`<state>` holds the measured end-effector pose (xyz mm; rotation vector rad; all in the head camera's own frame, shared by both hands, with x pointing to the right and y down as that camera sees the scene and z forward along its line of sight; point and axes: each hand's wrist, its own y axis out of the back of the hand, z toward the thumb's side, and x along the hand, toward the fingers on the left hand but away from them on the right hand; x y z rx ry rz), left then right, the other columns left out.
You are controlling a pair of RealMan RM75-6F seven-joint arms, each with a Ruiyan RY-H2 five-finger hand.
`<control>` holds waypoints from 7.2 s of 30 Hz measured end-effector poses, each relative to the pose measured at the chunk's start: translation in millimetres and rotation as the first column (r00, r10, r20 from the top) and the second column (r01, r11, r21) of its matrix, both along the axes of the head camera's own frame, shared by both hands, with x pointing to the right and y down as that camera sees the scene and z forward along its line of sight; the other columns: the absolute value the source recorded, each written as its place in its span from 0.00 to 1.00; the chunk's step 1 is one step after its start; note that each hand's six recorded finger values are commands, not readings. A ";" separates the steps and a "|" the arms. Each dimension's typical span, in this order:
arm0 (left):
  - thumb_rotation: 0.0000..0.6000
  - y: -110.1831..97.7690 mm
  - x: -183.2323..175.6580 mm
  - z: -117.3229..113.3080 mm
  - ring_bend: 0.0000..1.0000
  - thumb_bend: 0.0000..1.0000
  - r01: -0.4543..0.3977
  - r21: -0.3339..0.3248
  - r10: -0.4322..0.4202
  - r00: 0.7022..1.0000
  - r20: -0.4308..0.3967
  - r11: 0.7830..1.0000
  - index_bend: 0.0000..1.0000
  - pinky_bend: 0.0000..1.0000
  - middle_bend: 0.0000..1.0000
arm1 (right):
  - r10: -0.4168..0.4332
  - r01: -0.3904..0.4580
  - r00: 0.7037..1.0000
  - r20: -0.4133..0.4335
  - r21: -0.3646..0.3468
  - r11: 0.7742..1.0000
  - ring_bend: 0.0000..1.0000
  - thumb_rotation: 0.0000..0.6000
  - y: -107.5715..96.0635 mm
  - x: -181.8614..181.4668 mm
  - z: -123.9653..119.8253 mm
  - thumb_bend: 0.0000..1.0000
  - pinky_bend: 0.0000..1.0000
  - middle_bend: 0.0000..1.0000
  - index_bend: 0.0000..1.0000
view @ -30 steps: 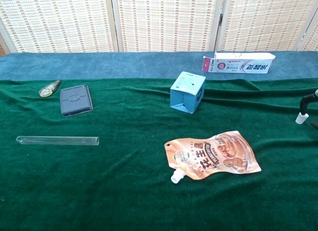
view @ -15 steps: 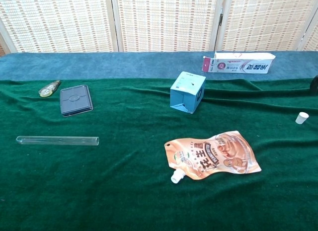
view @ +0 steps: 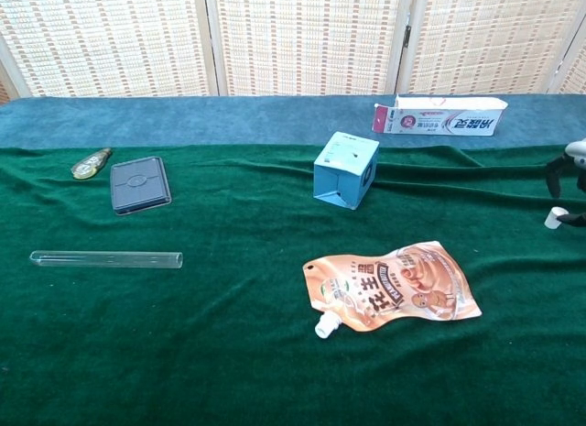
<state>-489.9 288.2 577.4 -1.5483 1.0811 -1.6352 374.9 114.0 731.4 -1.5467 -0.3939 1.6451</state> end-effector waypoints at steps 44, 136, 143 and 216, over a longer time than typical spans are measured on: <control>1.00 -7.4 18.9 0.6 0.05 0.19 -0.003 -0.013 0.003 1.000 -0.011 1.000 0.13 0.00 0.11 | 0.020 -0.020 1.000 -0.017 -0.034 0.999 1.00 0.76 -1.2 3.1 12.9 0.43 0.96 0.90 0.48; 1.00 -92.3 194.8 155.8 0.76 0.34 -0.327 -0.282 0.297 0.944 -0.143 0.902 0.50 0.78 0.83 | 0.089 -0.102 0.966 0.244 0.039 0.994 1.00 0.80 27.3 15.5 -108.9 0.75 0.97 0.97 0.69; 1.00 -88.5 194.1 156.2 0.76 0.37 -0.327 -0.294 0.296 0.944 -0.145 0.898 0.51 0.78 0.83 | 0.094 -0.105 0.965 0.245 0.032 0.994 1.00 0.80 27.0 16.5 -105.9 0.75 0.97 0.97 0.69; 1.00 -113.2 297.0 60.0 0.85 0.56 -0.330 -0.210 0.086 0.694 -0.715 0.920 0.77 0.80 0.93 | -0.357 0.296 0.630 0.690 0.212 0.931 1.00 0.80 25.9 -260.3 -170.3 0.75 0.97 0.97 0.72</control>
